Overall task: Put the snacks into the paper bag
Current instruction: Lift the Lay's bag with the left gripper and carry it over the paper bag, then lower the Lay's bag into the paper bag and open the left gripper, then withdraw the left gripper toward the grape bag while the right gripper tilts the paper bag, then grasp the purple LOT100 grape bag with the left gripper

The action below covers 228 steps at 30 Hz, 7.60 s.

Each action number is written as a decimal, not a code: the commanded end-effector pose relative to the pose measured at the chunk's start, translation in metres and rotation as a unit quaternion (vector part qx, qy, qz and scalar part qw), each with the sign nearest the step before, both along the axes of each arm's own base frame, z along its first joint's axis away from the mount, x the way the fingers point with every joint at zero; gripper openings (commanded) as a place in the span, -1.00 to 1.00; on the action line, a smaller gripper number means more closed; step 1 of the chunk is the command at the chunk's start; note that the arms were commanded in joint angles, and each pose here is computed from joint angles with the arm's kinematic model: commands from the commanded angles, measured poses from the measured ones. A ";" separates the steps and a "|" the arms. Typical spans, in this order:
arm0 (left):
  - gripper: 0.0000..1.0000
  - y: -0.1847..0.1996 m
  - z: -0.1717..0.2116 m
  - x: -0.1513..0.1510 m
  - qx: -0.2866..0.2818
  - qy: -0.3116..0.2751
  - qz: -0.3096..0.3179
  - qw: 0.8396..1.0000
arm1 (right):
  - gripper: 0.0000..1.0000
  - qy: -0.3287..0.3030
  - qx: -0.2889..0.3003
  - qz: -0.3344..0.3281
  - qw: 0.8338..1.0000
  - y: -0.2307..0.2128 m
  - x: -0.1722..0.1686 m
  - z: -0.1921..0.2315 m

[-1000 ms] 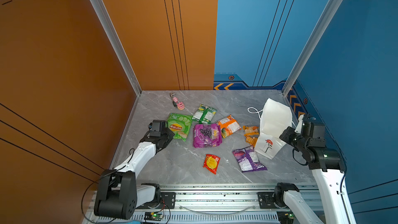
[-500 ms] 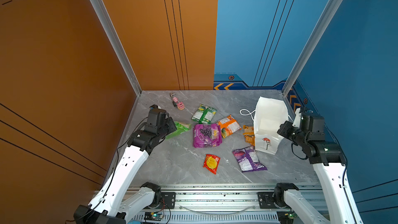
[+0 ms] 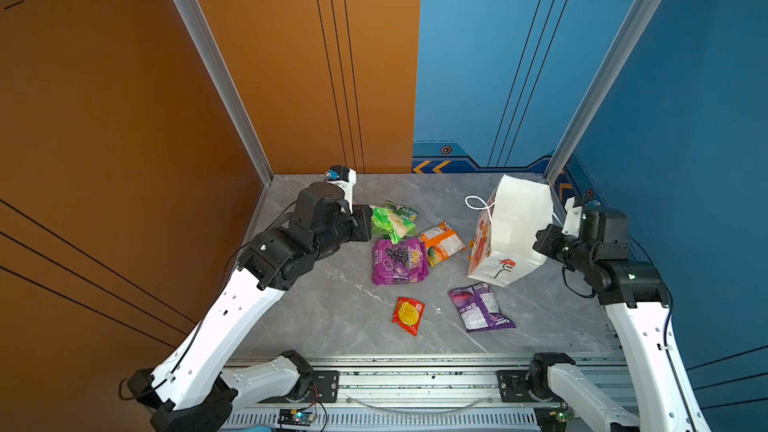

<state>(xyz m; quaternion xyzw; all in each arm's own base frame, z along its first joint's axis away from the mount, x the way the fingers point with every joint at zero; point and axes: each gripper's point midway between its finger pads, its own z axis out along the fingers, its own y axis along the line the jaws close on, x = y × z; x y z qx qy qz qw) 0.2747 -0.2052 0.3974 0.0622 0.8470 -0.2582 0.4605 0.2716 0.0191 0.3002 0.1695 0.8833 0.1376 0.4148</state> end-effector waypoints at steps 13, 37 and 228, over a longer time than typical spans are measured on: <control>-1.00 -0.094 0.125 -0.064 0.050 -0.223 -0.225 0.947 | -1.00 0.002 -0.018 0.066 0.998 0.025 0.009 0.009; -1.00 -0.116 0.140 -0.047 0.062 -0.263 -0.323 0.907 | -1.00 -0.007 -0.040 0.229 0.973 0.111 0.032 0.012; -0.62 -0.085 -0.347 0.045 0.451 0.334 0.003 0.827 | -1.00 -0.114 -0.057 -0.131 0.983 -0.042 -0.033 -0.021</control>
